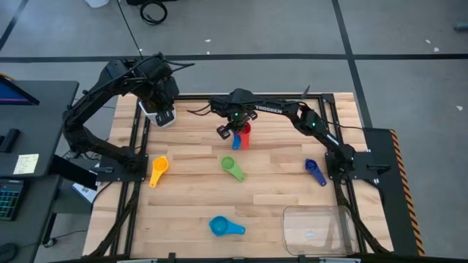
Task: Nest measuring cups in basket
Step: Stack the red measuring cup on top of the dark blue measuring cup
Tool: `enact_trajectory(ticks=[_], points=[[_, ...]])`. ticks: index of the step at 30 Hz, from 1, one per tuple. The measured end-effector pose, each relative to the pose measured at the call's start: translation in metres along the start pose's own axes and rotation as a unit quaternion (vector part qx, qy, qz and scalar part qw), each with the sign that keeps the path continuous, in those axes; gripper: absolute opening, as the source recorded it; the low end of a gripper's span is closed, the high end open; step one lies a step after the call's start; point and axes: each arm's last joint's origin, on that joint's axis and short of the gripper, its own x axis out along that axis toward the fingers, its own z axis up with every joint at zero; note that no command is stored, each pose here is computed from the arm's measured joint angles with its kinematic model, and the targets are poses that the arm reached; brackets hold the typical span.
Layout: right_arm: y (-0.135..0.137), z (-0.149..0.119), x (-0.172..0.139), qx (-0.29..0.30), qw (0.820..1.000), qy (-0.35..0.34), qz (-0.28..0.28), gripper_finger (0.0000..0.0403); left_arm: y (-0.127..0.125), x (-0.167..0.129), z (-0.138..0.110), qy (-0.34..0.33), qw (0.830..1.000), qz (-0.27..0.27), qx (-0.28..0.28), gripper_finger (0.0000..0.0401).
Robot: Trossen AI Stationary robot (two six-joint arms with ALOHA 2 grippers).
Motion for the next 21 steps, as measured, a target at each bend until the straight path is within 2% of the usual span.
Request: enact_trajectory(ticks=[10,21], points=[[-0.003,0.005,0.002,-0.034,0.999,-0.001,0.01,0.0103,0.0,0.0,0.0,0.0,1.0,0.0,0.0,0.0009],[-0.01,0.009,-0.007,-0.023,0.996,0.033,0.083,0.011,0.0,0.0,0.0,0.0,1.0,0.0,0.008,0.0009]])
